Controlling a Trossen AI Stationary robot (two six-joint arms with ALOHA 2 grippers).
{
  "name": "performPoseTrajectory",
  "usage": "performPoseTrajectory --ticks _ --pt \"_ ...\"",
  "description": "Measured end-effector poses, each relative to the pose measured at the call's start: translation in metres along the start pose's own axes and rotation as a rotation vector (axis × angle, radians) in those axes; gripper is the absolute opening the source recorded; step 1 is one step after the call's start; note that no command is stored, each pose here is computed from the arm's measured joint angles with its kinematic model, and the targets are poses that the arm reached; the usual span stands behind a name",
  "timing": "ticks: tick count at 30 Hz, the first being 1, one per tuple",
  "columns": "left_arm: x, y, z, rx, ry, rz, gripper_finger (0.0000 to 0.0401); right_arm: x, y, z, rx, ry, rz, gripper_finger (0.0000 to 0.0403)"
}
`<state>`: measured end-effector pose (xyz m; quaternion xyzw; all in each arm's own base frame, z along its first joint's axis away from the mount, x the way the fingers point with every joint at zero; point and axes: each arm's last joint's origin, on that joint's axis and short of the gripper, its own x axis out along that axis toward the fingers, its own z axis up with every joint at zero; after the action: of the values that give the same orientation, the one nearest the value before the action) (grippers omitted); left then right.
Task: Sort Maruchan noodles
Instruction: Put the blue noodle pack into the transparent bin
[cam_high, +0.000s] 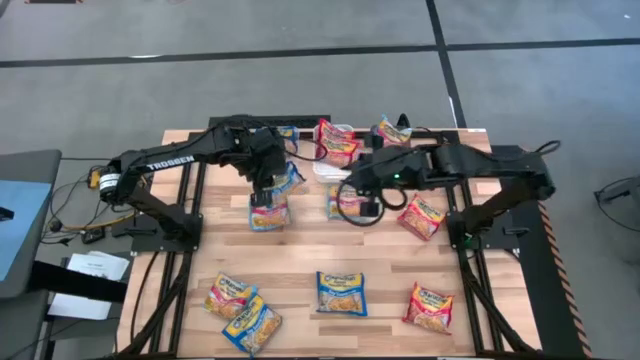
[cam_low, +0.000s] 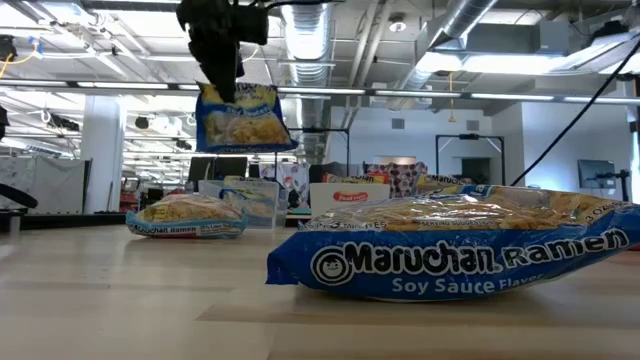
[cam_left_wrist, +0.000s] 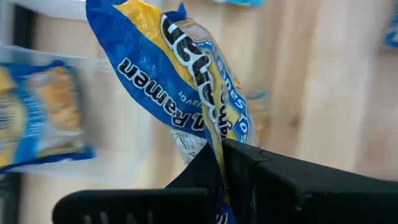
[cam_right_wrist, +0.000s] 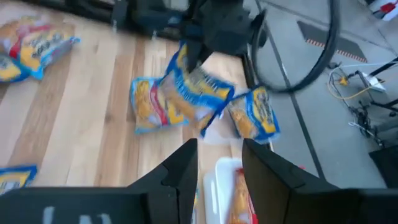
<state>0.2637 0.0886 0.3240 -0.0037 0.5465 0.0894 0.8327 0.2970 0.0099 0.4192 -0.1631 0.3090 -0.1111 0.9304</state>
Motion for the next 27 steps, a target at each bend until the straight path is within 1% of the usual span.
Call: performPoseTrajectory --ticks 2,6,11,15,21,24,27 --pt "0.0 0.008 -0.002 0.025 0.014 0.063 0.0 -0.007 -0.002 -0.003 0.003 0.011 0.004 0.0148" --pt "-0.001 0.025 -0.005 0.094 0.048 0.177 0.0 -0.019 -0.005 -0.009 0.056 0.042 0.011 0.0147" --pt "-0.002 0.046 -0.009 0.256 0.11 0.307 0.0 -0.022 -0.005 -0.015 0.098 0.099 0.018 0.0147" --pt "-0.004 0.063 -0.006 0.353 0.091 0.398 0.0 -0.021 -0.004 -0.018 0.104 0.133 0.021 0.0147" --pt "-0.007 0.079 -0.004 0.49 0.079 0.459 0.0 -0.014 0.0 -0.019 0.113 0.169 0.026 0.0147" --pt "-0.008 0.086 -0.005 0.516 0.067 0.472 0.0 -0.012 0.001 -0.021 0.108 0.187 0.028 0.0147" --pt "-0.008 0.093 -0.006 0.514 0.03 0.451 0.0 -0.009 0.002 -0.02 0.109 0.19 0.028 0.0147"
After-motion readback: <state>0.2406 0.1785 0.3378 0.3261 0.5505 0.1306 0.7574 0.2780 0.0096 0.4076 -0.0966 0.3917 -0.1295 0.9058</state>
